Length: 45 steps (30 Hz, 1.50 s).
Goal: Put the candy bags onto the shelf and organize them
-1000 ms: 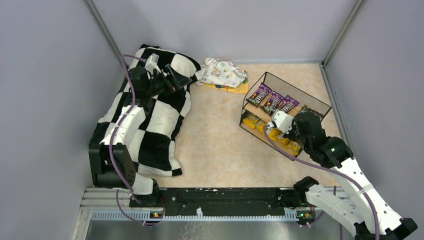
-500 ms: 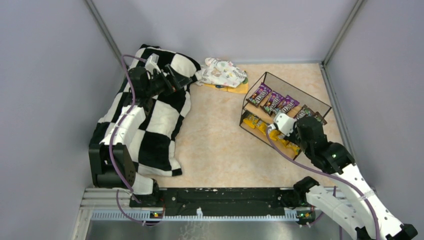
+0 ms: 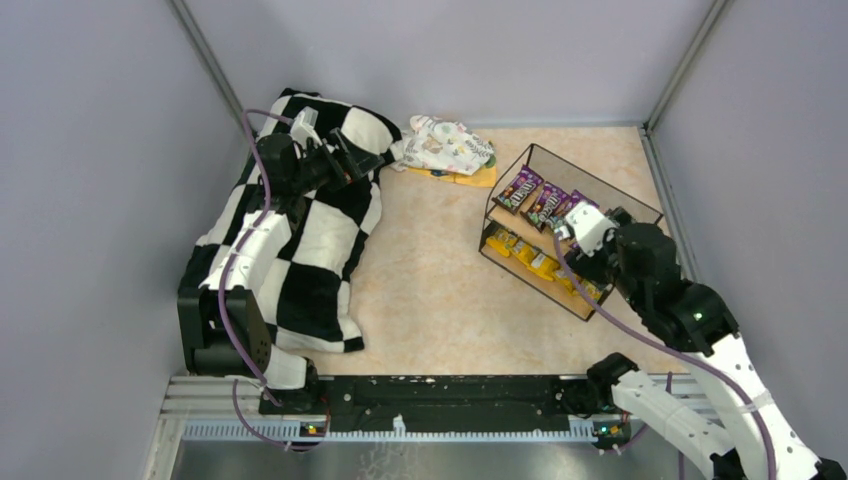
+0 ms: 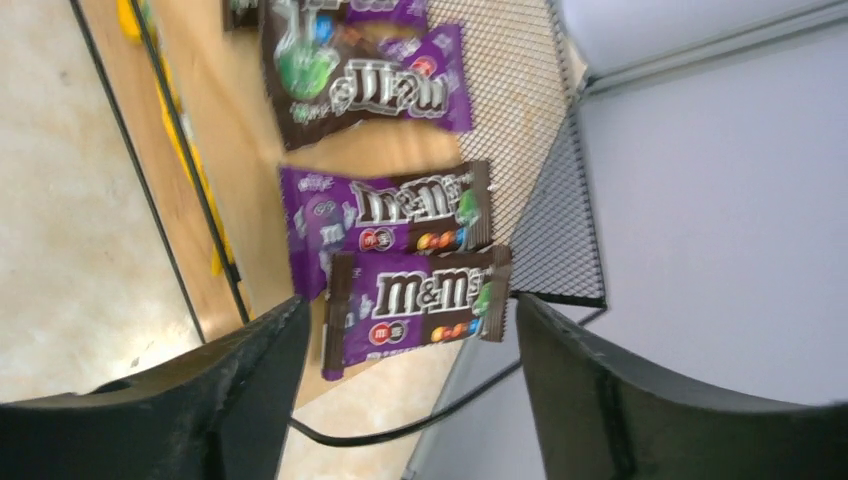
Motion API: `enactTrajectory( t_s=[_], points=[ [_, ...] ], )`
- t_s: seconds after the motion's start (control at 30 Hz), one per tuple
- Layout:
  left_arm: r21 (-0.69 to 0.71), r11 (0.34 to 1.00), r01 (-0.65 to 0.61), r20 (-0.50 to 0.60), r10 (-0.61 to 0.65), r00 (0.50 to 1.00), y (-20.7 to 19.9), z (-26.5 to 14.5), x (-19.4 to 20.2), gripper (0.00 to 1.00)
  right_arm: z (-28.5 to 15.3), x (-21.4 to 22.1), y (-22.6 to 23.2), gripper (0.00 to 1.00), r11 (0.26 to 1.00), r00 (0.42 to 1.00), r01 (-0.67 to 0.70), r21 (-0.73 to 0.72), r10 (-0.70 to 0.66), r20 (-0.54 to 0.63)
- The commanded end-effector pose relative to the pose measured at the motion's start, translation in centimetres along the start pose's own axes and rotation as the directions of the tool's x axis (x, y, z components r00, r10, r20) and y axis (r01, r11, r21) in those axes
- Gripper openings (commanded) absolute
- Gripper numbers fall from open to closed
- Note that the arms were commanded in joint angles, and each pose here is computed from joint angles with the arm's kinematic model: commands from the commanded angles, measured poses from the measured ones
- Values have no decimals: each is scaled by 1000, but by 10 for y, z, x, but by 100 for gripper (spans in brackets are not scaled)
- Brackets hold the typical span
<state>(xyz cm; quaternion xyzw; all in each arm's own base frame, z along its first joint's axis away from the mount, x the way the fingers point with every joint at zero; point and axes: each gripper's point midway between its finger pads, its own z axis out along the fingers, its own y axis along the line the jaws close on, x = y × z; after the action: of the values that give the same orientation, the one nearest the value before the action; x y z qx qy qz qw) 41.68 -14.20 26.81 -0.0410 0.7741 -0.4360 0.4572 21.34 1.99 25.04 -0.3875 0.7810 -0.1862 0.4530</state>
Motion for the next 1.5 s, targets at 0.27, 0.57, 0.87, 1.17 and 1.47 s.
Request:
enactTrajectory(
  t_s=[0.27, 0.57, 0.87, 1.17, 1.47],
  points=[
    [38, 998, -42, 13, 42, 999, -13, 5, -9, 98, -58, -66, -126, 99, 519, 619, -785, 338, 672, 406],
    [41, 998, -41, -15, 41, 999, -12, 10, -4, 98, -5, -52, -71, 99, 416, 493, -838, 353, 855, 163],
    [58, 997, -46, -6, 46, 999, -19, 7, -6, 98, 11, -22, -53, 99, 266, 383, -831, 487, 910, 157],
    [63, 997, -47, -3, 48, 999, -21, 5, -7, 98, -49, 30, -121, 99, -35, 394, -750, 660, 779, 488],
    [62, 997, -36, -23, 37, 999, -18, 11, -1, 98, -28, 103, -119, 92, -323, 75, -779, 538, 803, 591]
  ],
)
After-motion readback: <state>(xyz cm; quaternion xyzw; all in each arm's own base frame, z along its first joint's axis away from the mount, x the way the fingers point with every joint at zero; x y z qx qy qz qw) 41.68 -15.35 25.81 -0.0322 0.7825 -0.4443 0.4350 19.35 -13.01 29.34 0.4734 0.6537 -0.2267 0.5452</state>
